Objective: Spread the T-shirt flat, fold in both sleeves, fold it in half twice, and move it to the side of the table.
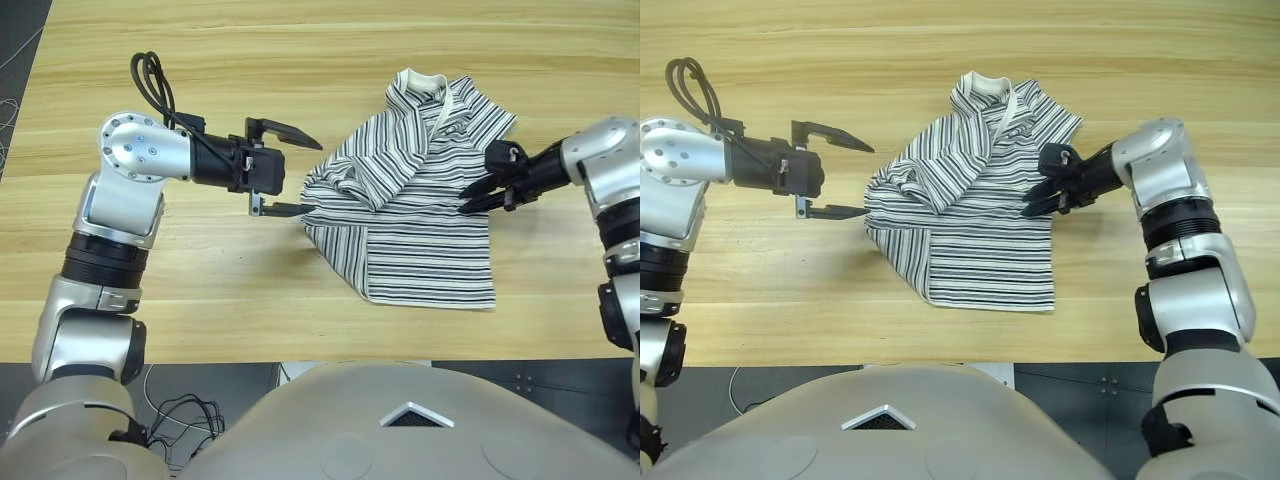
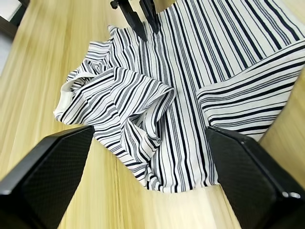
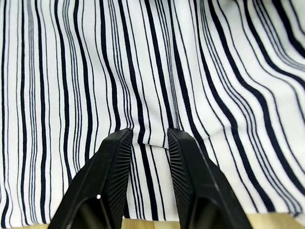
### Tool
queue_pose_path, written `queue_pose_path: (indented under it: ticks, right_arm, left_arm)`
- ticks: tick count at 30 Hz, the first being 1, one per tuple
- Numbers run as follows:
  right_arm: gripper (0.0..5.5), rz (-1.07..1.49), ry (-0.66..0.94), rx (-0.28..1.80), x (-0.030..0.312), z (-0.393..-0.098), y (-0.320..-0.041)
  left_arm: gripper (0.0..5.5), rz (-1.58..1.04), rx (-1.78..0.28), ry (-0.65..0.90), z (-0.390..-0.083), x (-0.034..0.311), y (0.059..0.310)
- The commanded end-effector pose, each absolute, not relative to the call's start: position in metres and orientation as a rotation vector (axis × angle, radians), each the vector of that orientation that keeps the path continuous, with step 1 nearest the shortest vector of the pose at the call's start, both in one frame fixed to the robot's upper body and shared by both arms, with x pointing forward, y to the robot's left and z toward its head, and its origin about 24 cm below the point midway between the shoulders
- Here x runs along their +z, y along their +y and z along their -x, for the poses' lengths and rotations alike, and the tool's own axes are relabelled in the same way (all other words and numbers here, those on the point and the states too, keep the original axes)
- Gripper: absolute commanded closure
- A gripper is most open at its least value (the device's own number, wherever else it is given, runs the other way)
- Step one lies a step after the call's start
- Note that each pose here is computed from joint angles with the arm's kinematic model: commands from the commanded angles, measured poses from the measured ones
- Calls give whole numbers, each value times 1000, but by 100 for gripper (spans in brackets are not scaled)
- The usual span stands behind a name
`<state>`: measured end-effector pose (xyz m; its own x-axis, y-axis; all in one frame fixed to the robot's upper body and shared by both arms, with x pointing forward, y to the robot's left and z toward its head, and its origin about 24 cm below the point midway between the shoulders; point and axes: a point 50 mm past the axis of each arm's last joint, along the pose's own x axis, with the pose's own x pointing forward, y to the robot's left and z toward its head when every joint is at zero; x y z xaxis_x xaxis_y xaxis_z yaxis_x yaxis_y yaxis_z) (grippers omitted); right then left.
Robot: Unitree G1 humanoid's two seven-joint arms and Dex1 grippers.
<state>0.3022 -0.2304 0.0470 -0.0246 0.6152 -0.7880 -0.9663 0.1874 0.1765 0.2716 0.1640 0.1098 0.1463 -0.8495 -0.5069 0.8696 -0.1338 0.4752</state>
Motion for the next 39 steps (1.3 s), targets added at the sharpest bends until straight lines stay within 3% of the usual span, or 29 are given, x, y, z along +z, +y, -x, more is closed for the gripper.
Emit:
queue_pose_path:
  ticks: [1,5,8,16,21,24,27,29,33,39]
  right_arm:
    - [411,512,942,1387,38,-296,-229]
    - [411,519,930,1382,33,-300,-220]
    - [411,514,922,1390,29,-301,-213]
    - [411,505,899,1424,23,-302,-198]
    - [411,507,890,1438,20,-301,-191]
    - [411,526,901,1431,18,-301,-193]
    - [411,722,991,1449,5,-291,-209]
    - [411,815,1081,1510,-3,-278,-222]
    - [411,855,1098,1507,-4,-277,-229]
    - [411,886,1110,1492,-8,-276,-233]
  left_arm:
    - [115,-697,-1506,-30,-279,103,124]
    - [115,-508,-1545,30,-292,85,78]
    - [115,-543,-1473,119,-309,67,62]
    - [115,-808,-1164,313,-337,19,78]
    - [115,-1021,-956,416,-344,3,123]
    - [115,-971,-763,452,-354,12,156]
    - [115,-762,-537,477,-365,28,188]
    - [115,-573,-330,497,-370,43,221]
    - [115,-213,52,465,-366,71,287]
    - [115,8,219,360,-357,98,331]
